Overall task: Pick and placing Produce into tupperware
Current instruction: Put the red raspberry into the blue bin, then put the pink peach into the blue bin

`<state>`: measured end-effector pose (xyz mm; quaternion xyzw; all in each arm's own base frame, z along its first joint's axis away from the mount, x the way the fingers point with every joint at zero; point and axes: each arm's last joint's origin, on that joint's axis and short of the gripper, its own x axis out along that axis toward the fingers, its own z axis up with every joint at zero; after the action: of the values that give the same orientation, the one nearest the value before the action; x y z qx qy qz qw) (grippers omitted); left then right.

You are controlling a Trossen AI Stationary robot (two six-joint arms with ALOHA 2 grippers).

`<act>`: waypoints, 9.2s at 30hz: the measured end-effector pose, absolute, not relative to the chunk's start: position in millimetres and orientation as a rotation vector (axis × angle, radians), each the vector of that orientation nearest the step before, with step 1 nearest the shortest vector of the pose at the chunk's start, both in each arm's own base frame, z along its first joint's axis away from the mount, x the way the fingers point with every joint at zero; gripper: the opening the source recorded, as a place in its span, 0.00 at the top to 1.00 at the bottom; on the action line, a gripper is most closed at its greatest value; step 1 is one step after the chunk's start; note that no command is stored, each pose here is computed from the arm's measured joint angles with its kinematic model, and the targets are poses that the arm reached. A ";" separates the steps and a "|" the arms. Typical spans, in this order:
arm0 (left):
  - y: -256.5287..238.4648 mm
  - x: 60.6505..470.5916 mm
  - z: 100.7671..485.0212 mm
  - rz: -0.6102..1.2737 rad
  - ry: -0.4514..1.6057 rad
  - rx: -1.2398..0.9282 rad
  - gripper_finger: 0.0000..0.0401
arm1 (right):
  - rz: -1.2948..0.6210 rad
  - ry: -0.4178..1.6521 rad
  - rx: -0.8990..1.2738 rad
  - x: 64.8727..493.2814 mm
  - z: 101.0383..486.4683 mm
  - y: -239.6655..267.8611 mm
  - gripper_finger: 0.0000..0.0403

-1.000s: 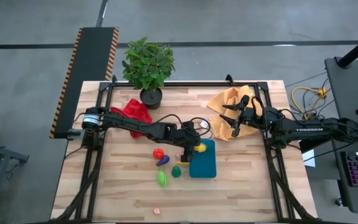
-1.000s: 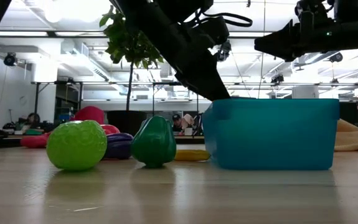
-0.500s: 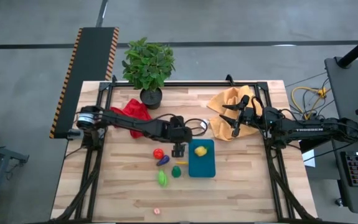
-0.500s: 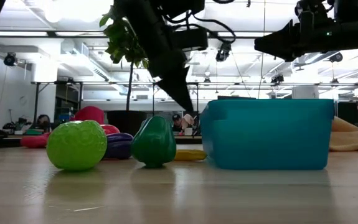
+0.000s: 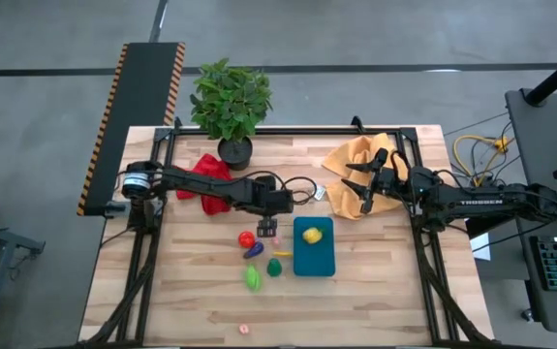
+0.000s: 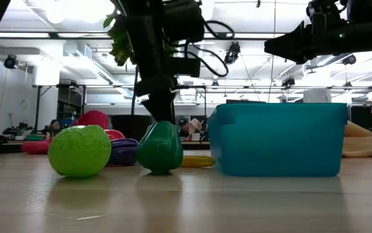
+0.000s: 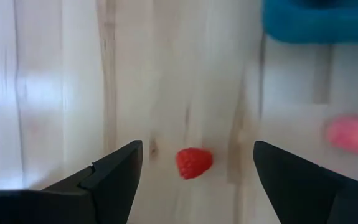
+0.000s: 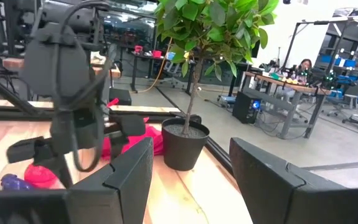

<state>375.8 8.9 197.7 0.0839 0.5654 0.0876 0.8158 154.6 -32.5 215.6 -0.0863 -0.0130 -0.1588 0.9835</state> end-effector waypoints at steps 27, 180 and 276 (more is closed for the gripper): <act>22.5 366.6 165.4 0.086 1.209 0.212 0.28 | -0.318 -0.012 -0.176 154.6 214.1 -32.6 0.49; -20.2 401.4 211.3 -0.055 0.726 0.086 0.61 | -0.346 -0.003 -0.210 154.4 214.1 -33.3 0.49; -35.2 355.8 132.9 -0.087 0.950 -0.061 0.53 | -0.346 0.003 -0.219 154.6 213.7 -33.4 0.49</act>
<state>355.8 -35.2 132.9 -0.0294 0.4569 -0.0421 0.8880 154.6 -33.4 213.7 -0.1087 0.0017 -0.1718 0.9791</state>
